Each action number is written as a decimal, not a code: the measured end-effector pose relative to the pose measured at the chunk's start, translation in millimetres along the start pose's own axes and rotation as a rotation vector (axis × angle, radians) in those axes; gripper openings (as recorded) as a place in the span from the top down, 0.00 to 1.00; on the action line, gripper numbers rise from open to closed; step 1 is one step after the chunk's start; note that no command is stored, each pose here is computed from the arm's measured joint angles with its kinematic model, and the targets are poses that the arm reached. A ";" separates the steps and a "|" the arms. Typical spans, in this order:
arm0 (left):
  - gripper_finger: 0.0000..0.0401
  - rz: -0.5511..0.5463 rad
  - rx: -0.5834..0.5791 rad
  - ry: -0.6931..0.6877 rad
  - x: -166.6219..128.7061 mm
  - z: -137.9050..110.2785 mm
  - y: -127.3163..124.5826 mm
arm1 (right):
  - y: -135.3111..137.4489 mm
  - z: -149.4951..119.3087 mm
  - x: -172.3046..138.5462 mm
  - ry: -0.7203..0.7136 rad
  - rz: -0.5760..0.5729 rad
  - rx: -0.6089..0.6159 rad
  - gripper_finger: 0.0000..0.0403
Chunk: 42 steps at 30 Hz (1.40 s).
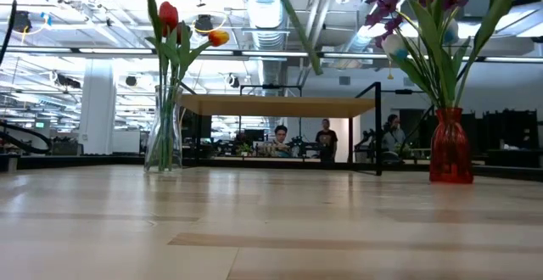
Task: Pick and place flowers into a vace then onto a shelf
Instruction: Put the black flower into the transparent vase
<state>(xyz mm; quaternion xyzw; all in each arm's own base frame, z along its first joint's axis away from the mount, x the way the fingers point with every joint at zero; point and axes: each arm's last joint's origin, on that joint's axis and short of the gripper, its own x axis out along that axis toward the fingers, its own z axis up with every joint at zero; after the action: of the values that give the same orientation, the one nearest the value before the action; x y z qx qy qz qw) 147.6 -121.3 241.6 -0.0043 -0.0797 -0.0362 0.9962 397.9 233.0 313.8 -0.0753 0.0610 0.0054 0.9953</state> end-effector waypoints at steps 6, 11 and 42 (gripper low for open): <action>0.42 -0.147 0.037 -0.115 4.2 3.9 -7.6 | -14.6 -16.0 9.2 0.041 -0.055 0.022 1.00; 0.42 -0.147 0.071 -0.132 9.8 0.6 -6.7 | -23.1 -16.3 13.5 0.039 -0.072 0.037 1.00; 0.42 -0.198 0.025 -0.143 15.0 -0.9 -2.4 | -65.6 -16.9 35.0 0.008 0.026 0.108 1.00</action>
<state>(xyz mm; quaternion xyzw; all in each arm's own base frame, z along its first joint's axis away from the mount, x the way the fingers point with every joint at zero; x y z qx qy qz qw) 162.3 -124.7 243.1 0.0133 -0.1510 -0.1331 0.9794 431.9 165.7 302.8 -0.0205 0.0663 0.0148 0.9975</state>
